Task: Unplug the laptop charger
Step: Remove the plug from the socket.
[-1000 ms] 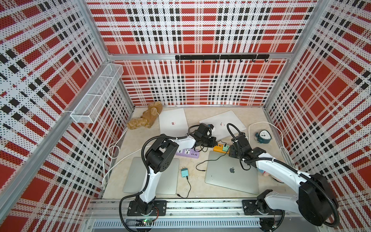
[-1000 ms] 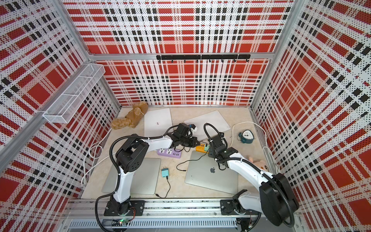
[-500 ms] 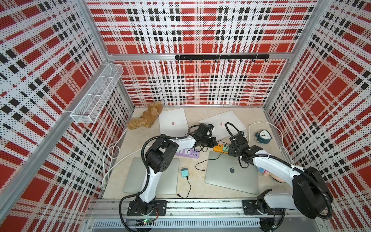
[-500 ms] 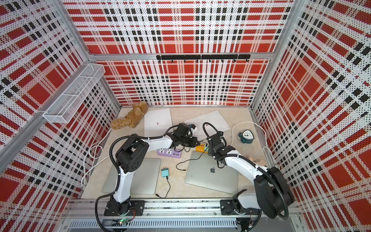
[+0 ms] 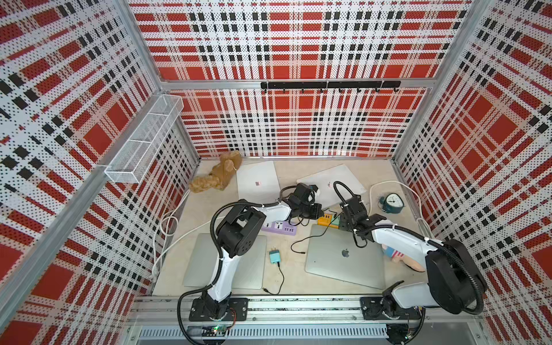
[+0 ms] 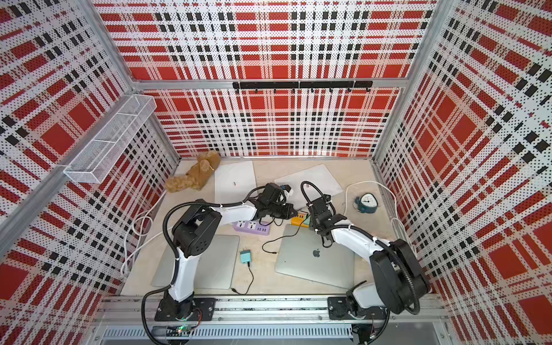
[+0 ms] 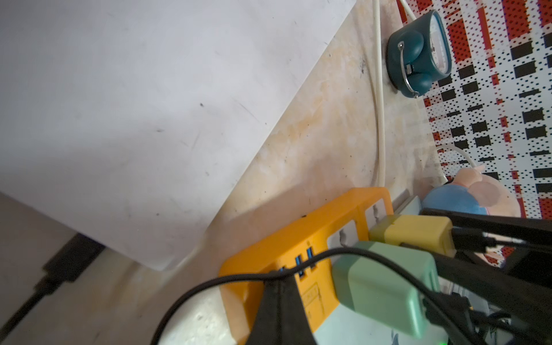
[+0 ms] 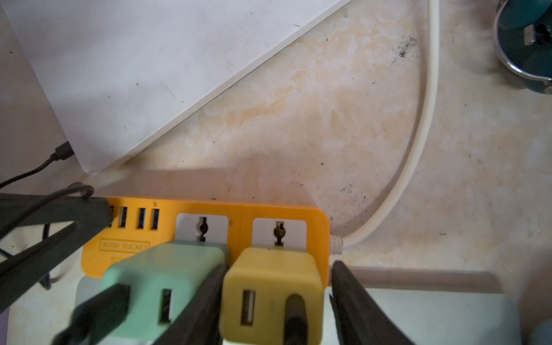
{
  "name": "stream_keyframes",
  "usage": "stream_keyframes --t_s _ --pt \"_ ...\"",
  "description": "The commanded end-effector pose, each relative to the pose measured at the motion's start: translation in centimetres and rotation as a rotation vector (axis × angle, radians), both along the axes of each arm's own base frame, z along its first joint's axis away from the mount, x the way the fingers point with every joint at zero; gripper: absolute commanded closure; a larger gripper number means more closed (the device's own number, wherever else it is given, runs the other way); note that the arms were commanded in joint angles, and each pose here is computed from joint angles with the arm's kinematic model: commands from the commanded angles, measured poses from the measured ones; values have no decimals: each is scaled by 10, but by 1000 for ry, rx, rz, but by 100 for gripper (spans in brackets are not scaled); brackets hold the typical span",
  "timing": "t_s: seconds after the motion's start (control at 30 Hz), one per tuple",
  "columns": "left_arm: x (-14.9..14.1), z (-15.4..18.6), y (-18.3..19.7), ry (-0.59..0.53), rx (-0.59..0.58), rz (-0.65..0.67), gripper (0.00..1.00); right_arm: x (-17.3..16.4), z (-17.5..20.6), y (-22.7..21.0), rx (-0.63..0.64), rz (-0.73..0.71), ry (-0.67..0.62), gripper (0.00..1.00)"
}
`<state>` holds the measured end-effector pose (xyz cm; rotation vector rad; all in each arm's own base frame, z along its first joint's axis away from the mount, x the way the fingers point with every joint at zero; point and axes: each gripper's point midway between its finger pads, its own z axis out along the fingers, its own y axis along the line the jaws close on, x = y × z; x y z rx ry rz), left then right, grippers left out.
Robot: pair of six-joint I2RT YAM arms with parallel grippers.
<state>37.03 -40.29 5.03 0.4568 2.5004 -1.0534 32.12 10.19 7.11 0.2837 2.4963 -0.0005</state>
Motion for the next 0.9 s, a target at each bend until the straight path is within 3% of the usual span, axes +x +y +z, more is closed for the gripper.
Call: stream_keyframes --t_s 0.0,0.57,0.87 --pt "-24 -50 23 119 136 6 100 12 7 6 27 -2 -31 46" --pt "-29 -56 23 127 150 16 100 10 1 8 22 6 3 66" --pt "-31 -62 29 130 174 29 100 9 10 14 155 2 -41 69"
